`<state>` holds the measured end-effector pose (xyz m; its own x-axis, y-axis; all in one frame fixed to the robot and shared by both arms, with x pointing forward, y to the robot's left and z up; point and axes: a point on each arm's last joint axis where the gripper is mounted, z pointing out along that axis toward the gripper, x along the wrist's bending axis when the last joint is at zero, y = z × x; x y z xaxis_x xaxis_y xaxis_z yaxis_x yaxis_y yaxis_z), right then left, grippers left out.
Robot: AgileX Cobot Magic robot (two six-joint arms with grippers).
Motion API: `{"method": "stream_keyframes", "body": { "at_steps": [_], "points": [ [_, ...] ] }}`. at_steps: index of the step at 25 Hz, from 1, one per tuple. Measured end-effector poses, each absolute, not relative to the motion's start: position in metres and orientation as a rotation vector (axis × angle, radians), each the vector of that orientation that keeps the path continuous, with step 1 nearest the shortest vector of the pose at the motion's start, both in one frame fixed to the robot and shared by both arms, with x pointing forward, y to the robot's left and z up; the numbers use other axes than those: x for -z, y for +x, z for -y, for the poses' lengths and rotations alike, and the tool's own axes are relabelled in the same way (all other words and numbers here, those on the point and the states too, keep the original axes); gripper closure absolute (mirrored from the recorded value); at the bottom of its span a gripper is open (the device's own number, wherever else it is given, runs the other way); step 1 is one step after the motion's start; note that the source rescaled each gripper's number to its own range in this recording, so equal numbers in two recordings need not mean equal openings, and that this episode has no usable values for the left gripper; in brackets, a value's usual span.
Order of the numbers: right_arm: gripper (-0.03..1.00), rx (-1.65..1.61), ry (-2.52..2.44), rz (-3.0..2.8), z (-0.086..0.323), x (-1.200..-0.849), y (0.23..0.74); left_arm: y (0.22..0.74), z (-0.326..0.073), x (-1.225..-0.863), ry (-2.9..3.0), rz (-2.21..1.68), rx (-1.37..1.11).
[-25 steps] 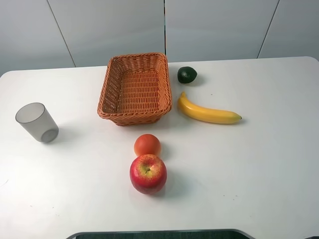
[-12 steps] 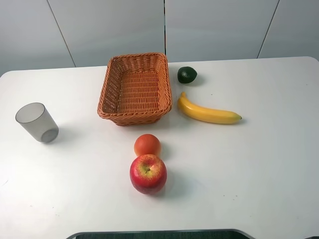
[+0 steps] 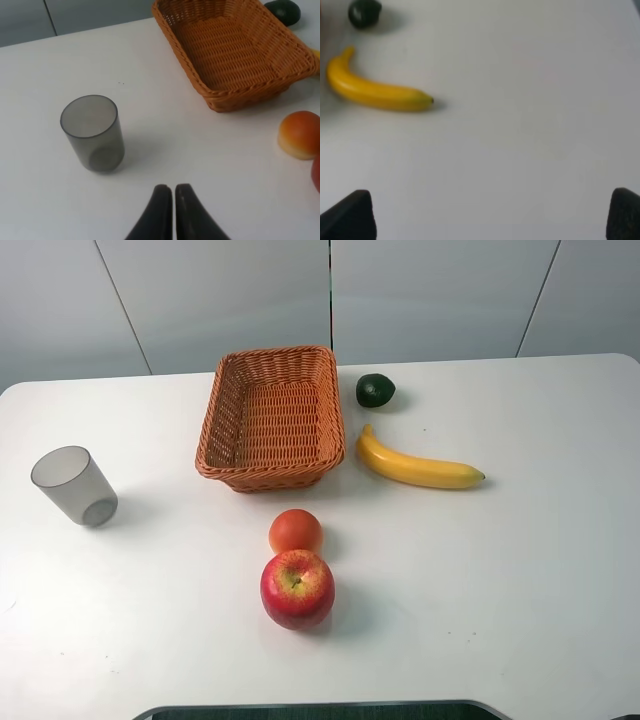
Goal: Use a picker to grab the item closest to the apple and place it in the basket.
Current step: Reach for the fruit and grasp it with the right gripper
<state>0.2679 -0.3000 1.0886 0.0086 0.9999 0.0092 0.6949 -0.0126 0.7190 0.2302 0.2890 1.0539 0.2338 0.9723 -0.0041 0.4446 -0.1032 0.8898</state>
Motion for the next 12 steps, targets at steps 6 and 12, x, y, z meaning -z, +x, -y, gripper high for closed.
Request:
{"method": "stream_keyframes", "body": {
  "at_steps": [6,12],
  "points": [
    [-0.03,-0.571,1.897,-1.962,0.289,-1.097,0.337,0.230,-0.289,-1.054,1.686,-1.332,-0.809],
    [-0.03,-0.484,1.891,-2.184,0.239,-1.082,0.404,0.230,-0.289,-1.054,1.686,-1.332,-0.809]
  ]
}}
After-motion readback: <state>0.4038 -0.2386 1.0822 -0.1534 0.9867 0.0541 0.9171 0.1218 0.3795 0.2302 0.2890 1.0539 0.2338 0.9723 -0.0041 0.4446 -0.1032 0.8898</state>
